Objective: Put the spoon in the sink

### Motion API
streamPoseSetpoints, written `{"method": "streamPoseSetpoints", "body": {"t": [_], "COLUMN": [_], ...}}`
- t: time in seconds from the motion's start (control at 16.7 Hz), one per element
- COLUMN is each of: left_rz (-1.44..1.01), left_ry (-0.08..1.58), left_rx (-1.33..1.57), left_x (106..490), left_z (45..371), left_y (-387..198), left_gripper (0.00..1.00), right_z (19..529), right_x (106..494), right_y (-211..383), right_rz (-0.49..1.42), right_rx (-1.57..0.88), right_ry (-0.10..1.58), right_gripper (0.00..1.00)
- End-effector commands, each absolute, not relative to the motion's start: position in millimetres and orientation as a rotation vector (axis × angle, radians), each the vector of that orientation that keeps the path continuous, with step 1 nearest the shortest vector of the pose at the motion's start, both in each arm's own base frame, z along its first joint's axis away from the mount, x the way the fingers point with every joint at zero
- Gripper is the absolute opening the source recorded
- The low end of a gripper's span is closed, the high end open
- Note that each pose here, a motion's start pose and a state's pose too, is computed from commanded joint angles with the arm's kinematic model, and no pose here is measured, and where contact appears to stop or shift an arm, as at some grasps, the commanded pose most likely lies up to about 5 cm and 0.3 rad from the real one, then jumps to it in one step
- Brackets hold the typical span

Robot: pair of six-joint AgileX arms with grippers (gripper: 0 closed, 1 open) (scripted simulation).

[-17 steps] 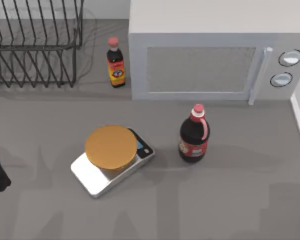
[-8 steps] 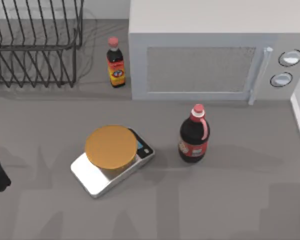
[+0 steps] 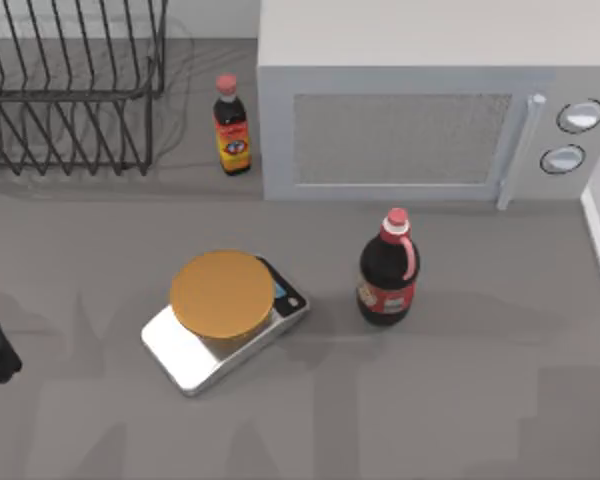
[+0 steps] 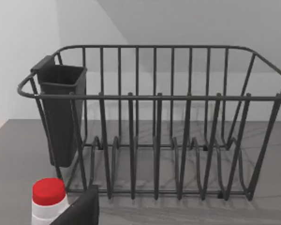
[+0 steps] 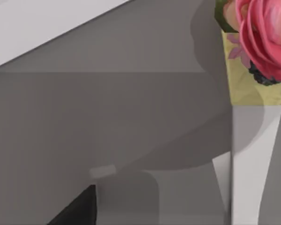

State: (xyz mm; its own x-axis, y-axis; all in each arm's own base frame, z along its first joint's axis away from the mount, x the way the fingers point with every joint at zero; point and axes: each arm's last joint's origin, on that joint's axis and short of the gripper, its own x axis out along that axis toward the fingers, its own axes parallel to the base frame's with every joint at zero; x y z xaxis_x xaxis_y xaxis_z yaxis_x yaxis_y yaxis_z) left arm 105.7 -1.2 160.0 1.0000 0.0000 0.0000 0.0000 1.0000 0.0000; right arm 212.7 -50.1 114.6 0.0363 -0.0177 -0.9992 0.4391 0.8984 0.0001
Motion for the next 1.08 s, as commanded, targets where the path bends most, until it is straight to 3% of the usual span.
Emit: {"method": "streamPoseSetpoints", "body": {"t": [0.24, 0.72, 1.08], "left_rz": [0.0, 0.0, 0.0], "left_ry": [0.0, 0.0, 0.0], "left_rx": [0.0, 0.0, 0.0], "left_x": [106, 106, 106], "left_z": [160, 160, 160], "left_y": [-1, -1, -1], "left_gripper": [1.0, 1.0, 1.0], "right_z": [130, 209, 213], "right_x": [218, 214, 213], "right_y": [-52, -51, -50], "right_rz": [-0.365, -0.363, -0.362], "right_rx": [0.35, 0.348, 0.349], "right_ry": [1.5, 1.509, 1.506], "right_gripper": [0.0, 0.0, 0.0]}}
